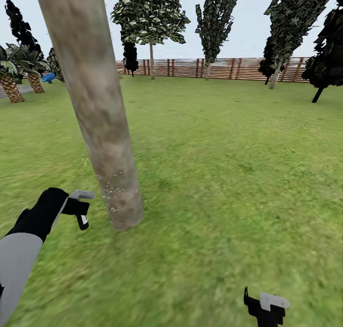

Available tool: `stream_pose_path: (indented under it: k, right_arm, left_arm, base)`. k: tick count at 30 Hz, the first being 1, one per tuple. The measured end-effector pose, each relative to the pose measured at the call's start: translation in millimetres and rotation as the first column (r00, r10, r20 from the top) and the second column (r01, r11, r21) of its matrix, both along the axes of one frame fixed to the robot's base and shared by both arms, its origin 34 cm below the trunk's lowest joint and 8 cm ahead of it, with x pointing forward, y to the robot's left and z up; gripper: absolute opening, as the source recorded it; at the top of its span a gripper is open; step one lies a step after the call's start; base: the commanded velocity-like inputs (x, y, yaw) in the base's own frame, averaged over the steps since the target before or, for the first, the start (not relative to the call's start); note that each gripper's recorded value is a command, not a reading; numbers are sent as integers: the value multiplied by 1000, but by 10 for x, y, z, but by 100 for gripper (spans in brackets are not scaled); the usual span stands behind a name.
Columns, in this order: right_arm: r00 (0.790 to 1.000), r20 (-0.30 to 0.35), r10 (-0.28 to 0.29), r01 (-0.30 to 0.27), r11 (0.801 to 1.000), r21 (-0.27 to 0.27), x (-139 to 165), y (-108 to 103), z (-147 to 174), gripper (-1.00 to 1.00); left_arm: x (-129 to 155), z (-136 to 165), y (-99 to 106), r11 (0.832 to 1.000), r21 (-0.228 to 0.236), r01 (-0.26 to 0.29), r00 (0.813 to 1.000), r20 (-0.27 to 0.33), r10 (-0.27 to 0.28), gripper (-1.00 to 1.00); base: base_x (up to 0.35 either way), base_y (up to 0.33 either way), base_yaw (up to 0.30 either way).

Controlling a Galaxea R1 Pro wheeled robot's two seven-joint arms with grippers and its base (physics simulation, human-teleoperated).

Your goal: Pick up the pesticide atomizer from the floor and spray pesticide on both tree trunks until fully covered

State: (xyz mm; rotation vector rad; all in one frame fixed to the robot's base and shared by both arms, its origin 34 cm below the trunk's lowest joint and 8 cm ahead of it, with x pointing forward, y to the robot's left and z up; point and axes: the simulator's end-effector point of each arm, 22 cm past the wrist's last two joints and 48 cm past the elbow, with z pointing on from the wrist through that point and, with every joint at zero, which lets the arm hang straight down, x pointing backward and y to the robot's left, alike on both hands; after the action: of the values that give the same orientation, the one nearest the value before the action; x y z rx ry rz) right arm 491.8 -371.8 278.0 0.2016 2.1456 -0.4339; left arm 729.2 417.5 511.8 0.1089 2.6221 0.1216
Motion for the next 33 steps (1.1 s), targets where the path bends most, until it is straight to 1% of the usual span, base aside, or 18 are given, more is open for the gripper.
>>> stream_pose_path:
  k: [7, 17, 25, 33]
  right_arm:
    - [1000, 0, 0, 0, 1000, 1, 0, 5, -1, 100]
    - [1000, 0, 0, 0, 1000, 0, 0, 0, 0, 100]
    - [1000, 1, 0, 0, 1000, 1, 1, 5, 0, 100]
    - [1000, 1, 0, 0, 1000, 0, 2, -2, 2, 100]
  left_arm:
    - [10, 19, -4, 1000, -2, 1, 1000, 5, -1, -100]
    - [3, 5, 3, 1000, -1, 0, 1000, 2, 0, -100]
    - [5, 13, 24, 1000, 3, -7, 1000, 4, 6, -100]
    - [12, 30, 39, 1000, 9, -9, 1000, 8, 9, -100]
  base:
    - [33, -265, 0]
    - [-51, -271, 6]
    - [19, -274, 236]
    - [76, -274, 18]
